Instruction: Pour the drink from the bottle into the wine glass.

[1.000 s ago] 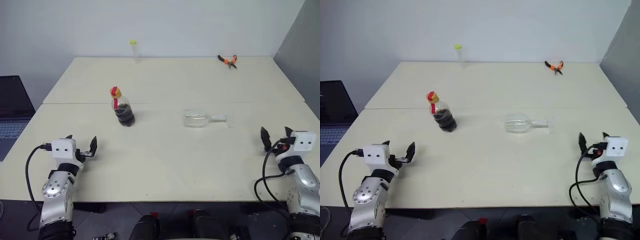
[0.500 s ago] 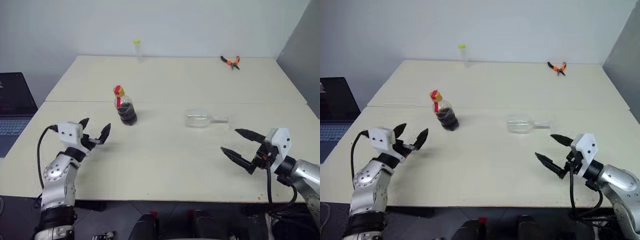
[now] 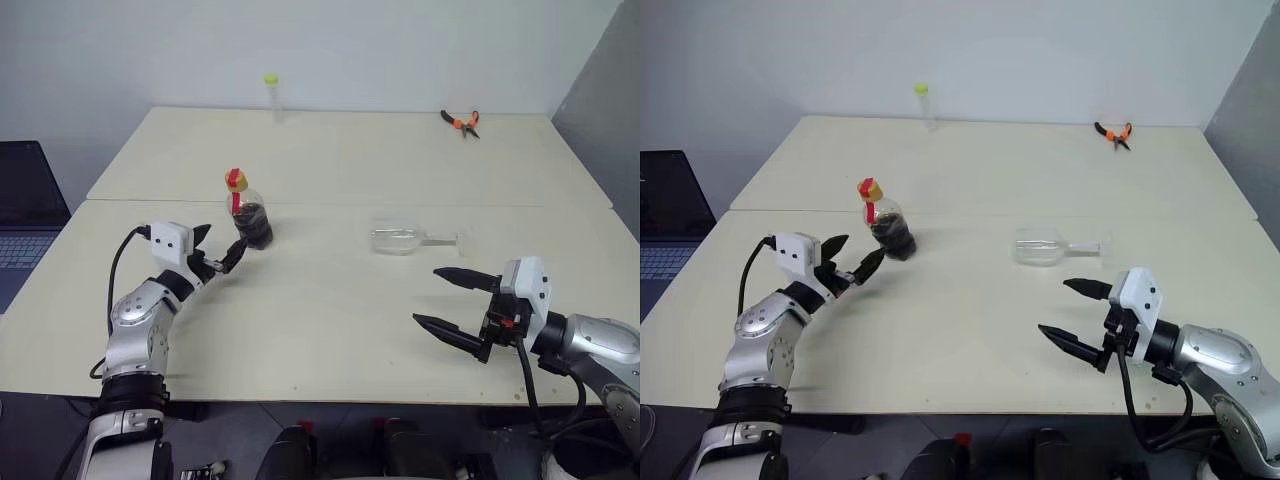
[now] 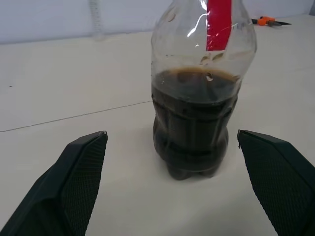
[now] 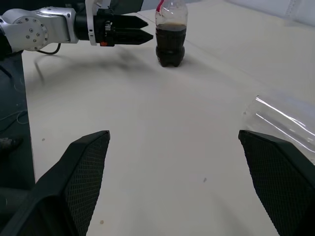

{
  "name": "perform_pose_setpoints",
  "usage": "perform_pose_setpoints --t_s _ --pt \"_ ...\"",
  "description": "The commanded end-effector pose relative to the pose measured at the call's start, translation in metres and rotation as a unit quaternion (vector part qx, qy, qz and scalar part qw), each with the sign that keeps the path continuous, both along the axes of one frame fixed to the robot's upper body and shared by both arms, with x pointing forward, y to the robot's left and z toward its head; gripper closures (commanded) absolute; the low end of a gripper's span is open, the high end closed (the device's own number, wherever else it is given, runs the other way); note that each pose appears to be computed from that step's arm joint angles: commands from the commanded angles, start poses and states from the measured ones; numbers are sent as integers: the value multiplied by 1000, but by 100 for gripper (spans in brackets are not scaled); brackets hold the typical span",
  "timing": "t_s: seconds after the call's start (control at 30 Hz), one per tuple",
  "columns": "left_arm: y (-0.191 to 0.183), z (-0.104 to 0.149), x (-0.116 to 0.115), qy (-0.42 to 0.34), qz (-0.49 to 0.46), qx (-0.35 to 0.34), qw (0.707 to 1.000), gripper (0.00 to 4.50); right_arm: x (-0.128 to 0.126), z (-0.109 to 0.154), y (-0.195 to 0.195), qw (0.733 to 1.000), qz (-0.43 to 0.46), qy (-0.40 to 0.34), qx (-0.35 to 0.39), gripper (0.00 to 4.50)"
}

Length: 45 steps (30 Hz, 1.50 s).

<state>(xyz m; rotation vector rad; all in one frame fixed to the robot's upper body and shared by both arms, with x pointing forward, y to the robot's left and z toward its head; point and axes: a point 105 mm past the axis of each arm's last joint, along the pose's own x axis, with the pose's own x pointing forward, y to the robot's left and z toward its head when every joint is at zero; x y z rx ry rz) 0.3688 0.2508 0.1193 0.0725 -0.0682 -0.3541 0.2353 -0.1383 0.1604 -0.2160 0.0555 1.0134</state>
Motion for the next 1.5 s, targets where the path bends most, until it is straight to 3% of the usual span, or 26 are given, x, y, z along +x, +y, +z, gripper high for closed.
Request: perform_pose_setpoints --t_s 0.03,0.83,1.17,1.33,1.5 --pt "-5 8 7 -18 -6 1 1000 4 -2 7 7 1000 19 -14 6 0" --pt "-36 8 56 -4 -25 -18 1000 4 4 8 16 999 34 -25 12 0" --pt "-44 12 64 -7 -30 -39 999 4 4 10 17 999 29 -31 12 0" --pt "-47 17 62 -19 -39 -44 998 152 5 12 16 999 27 -33 10 0" --pt "-59 27 54 -50 -80 -36 995 240 3 17 17 999 27 -38 12 0"
